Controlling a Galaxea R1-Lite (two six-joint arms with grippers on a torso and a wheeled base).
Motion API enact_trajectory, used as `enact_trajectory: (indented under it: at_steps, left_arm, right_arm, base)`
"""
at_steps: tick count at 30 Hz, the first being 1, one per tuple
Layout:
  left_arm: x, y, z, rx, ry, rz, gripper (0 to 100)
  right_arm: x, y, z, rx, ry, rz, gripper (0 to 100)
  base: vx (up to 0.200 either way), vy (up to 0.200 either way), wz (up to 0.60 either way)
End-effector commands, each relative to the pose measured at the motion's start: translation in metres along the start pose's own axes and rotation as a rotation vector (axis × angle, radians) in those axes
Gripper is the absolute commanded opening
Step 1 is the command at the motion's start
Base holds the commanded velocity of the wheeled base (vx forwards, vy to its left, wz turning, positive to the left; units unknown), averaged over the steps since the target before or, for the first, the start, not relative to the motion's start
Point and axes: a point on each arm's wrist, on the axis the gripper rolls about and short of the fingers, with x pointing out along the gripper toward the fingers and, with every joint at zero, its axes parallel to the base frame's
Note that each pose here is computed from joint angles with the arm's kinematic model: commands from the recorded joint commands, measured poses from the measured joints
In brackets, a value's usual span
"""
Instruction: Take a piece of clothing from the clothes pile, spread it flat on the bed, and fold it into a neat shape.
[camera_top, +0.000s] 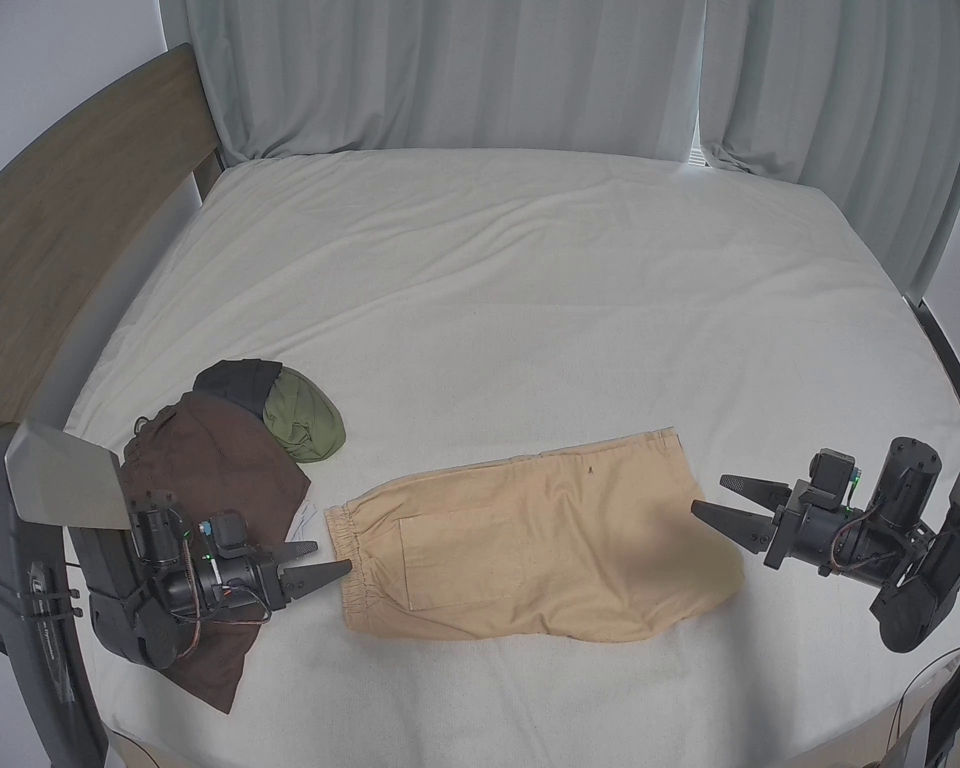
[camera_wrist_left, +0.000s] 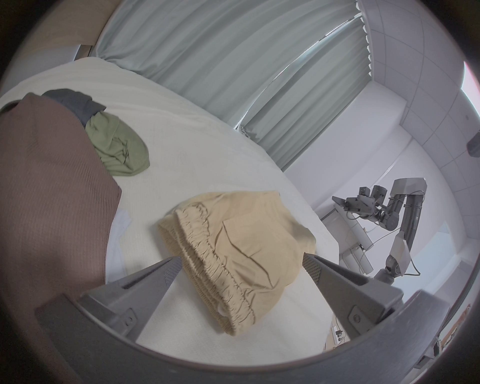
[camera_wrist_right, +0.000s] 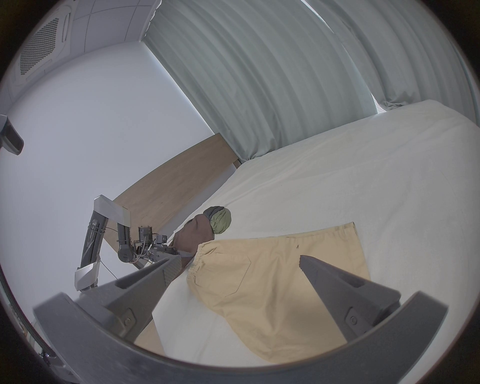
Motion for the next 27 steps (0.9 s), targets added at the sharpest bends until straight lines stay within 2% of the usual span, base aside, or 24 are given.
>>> enact_trajectory:
  at_steps: [1, 10, 12, 15, 20, 27]
  left_arm:
    - [0.016, 0.009, -0.020, -0.031, 0.050, 0.007, 100]
    - [0.027, 0.018, -0.032, -0.055, 0.072, 0.011, 100]
    - [0.033, 0.024, -0.037, -0.077, 0.072, 0.062, 100]
    - [0.041, 0.025, -0.042, -0.094, 0.080, 0.088, 100]
    - [0.046, 0.021, -0.045, -0.108, 0.091, 0.076, 100]
    - [0.056, 0.019, -0.044, -0.194, 0.077, 0.091, 100]
  right_arm:
    - [0.001, 0.001, -0.001, 0.001, 0.005, 0.005, 100]
    - [0.001, 0.001, -0.001, -0.002, 0.006, 0.005, 100]
    - [0.001, 0.000, -0.001, -0.002, 0.006, 0.005, 100]
    - [0.001, 0.001, -0.001, -0.002, 0.005, 0.005, 100]
    - [0.001, 0.001, -0.001, -0.002, 0.005, 0.005, 100]
    - [0.001, 0.001, -0.002, -0.001, 0.009, 0.007, 100]
  base:
    - [0.000, 0.000, 0.00]
    - [0.000, 0.000, 0.00]
    - [0.000, 0.000, 0.00]
    - [0.000, 0.000, 0.00]
    - [0.000, 0.000, 0.00]
    - [0.000, 0.000, 0.00]
